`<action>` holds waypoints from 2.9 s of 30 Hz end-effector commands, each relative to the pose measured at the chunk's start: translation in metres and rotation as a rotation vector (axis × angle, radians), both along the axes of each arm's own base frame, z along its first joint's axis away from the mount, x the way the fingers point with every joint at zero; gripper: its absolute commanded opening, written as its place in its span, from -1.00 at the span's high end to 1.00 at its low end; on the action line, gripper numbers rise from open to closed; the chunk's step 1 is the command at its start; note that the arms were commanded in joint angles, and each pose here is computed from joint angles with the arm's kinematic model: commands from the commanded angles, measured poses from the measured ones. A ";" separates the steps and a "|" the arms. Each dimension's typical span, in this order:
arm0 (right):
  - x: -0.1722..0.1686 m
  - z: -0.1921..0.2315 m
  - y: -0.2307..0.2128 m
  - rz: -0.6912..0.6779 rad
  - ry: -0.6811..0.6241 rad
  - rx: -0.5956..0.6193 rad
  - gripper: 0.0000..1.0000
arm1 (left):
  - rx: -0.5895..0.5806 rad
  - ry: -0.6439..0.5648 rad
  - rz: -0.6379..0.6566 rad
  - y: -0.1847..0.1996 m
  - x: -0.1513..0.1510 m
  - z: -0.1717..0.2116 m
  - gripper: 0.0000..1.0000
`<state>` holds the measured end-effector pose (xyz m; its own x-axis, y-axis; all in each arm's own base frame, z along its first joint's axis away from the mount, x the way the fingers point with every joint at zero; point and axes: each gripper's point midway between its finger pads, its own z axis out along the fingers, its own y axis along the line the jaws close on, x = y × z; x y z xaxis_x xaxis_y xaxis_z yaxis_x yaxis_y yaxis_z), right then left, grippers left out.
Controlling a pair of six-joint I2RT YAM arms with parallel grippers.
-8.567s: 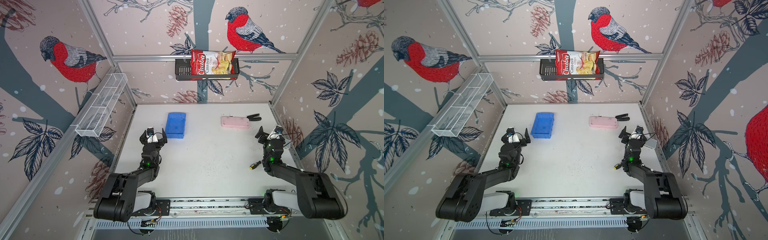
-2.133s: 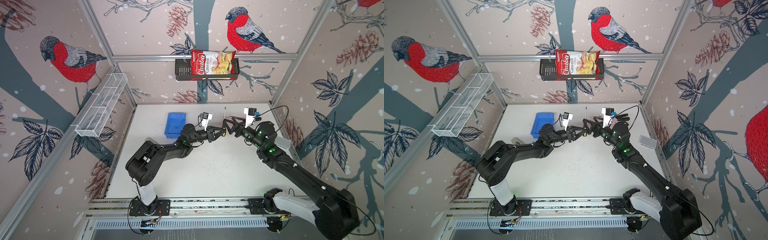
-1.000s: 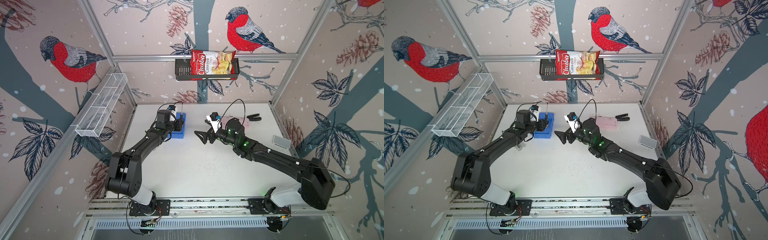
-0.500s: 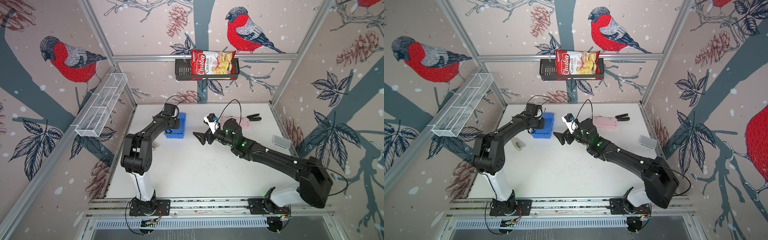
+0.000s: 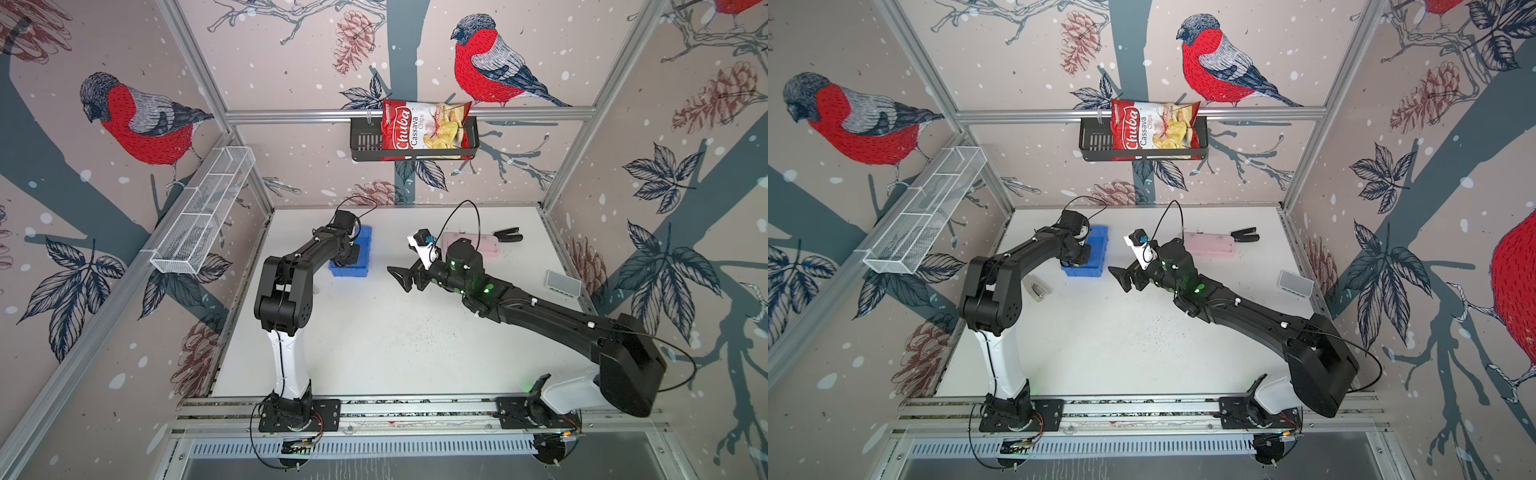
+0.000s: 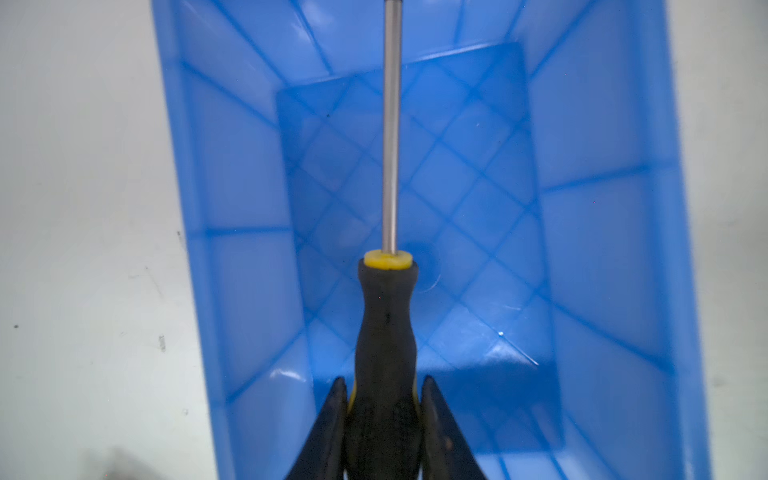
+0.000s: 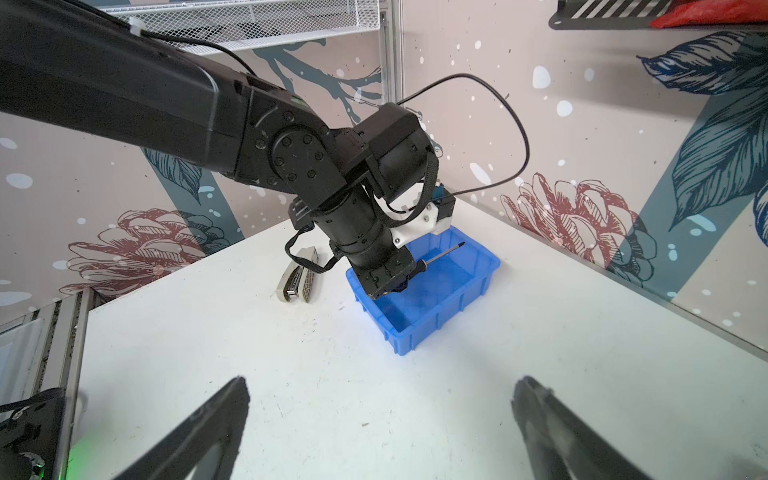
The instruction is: Put the screwdriver in the bin
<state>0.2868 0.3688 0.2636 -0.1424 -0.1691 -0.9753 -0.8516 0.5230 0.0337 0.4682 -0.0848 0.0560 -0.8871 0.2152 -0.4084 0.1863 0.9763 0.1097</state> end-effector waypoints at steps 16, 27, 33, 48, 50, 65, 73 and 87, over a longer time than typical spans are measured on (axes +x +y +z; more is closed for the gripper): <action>0.001 -0.006 -0.006 -0.032 -0.009 -0.041 -0.99 | 0.047 -0.014 0.007 0.007 0.005 0.006 0.19; 0.016 0.007 -0.033 -0.137 -0.016 0.018 -0.99 | -0.065 -0.195 0.009 -0.008 0.012 0.086 -0.43; 0.042 0.017 -0.080 -0.302 0.004 0.105 -0.99 | -0.148 -0.296 0.003 -0.015 -0.001 0.127 -0.71; 0.064 0.022 -0.253 -0.781 -0.078 0.207 -0.99 | -0.225 -0.763 0.023 0.010 -0.069 0.187 -0.93; 0.063 0.016 -0.271 -0.832 -0.099 0.196 -0.99 | -0.200 -0.854 0.040 0.020 -0.080 0.189 -0.93; 0.048 -0.086 -0.388 -1.179 -0.136 0.074 -0.99 | 0.017 -1.033 0.274 0.095 -0.120 0.111 -0.96; 0.050 -0.106 -0.392 -1.175 -0.118 0.109 -1.00 | -0.016 -1.128 0.252 0.102 -0.124 0.103 -0.96; 0.083 -0.134 -0.385 -1.119 -0.093 0.094 -0.99 | -0.113 -1.028 0.226 0.097 -0.090 0.071 -0.96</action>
<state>0.3606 -0.0187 0.1095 -0.1804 0.0816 -0.9802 0.1157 0.9914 0.0612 0.3752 0.0143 0.1276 -0.1149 0.0254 -0.9931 -0.1523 0.9874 0.0429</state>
